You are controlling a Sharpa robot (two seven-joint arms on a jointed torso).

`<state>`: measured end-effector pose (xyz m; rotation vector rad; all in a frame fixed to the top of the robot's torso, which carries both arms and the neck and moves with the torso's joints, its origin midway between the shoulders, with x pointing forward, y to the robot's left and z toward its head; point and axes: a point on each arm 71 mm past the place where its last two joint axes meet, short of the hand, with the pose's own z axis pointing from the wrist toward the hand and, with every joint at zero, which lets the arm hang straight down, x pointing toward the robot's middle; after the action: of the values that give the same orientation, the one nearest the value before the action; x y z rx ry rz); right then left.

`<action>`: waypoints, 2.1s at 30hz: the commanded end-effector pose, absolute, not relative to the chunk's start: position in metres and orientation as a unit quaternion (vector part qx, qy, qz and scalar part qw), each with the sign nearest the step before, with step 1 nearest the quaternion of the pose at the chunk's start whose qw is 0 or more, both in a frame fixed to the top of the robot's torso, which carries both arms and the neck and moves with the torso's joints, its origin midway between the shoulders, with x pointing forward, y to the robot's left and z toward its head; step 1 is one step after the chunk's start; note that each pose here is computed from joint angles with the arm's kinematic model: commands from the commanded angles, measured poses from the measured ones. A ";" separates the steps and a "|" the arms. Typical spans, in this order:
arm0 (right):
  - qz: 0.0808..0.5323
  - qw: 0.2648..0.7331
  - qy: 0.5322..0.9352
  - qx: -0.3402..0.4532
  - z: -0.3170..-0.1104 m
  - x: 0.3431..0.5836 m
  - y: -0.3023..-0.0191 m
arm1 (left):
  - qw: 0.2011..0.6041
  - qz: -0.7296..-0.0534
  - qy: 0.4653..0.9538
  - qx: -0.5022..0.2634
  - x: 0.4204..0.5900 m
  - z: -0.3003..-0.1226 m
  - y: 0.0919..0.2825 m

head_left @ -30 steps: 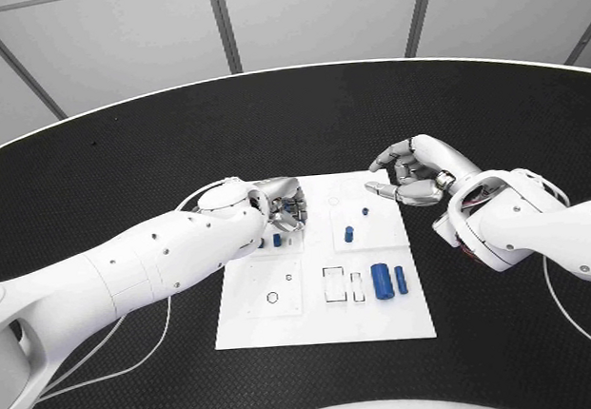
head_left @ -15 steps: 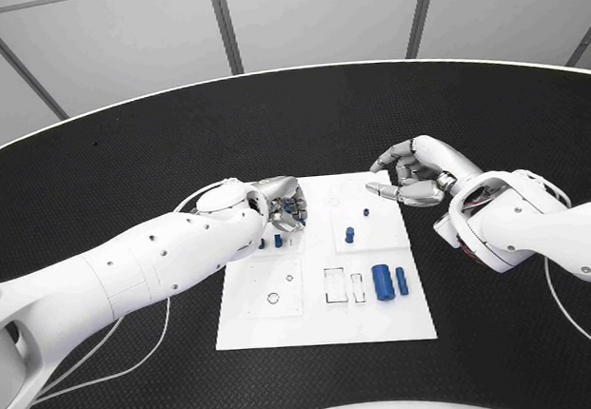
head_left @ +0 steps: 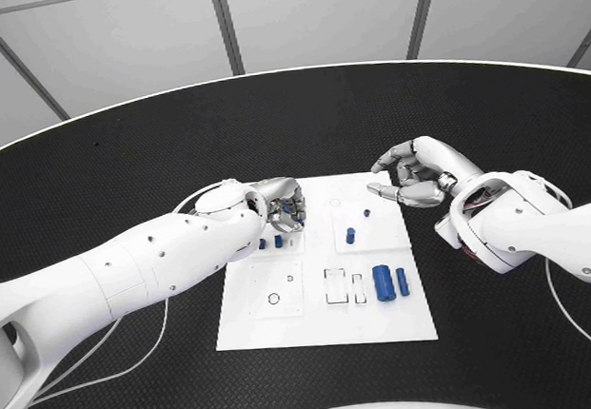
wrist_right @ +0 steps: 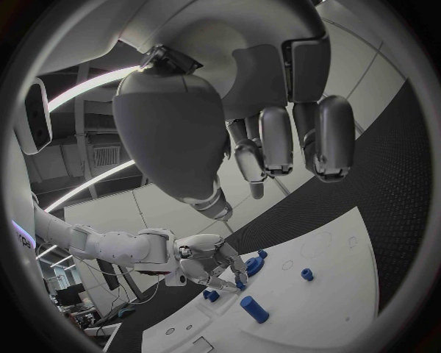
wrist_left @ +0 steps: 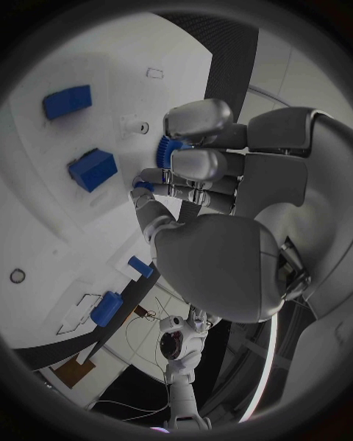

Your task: Assemble the parts on the task board

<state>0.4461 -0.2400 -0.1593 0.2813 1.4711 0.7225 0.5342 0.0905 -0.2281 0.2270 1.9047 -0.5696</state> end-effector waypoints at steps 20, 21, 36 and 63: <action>0.318 0.676 0.653 0.126 -0.160 0.449 -0.242 | 0.548 -0.234 0.798 0.087 0.532 -0.219 0.107; 0.318 0.676 0.653 0.126 -0.160 0.449 -0.242 | 0.549 -0.233 0.798 0.087 0.533 -0.218 0.108; 0.316 0.677 0.652 0.126 -0.161 0.451 -0.243 | 0.560 -0.222 0.796 0.063 0.542 -0.193 0.132; 0.316 0.677 0.652 0.125 -0.161 0.451 -0.243 | 0.553 -0.209 0.805 0.050 0.546 -0.188 0.149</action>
<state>0.4510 -0.2427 -0.1609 0.2818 1.4657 0.7106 0.5464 0.1496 -0.1878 0.1182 1.9029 -0.4946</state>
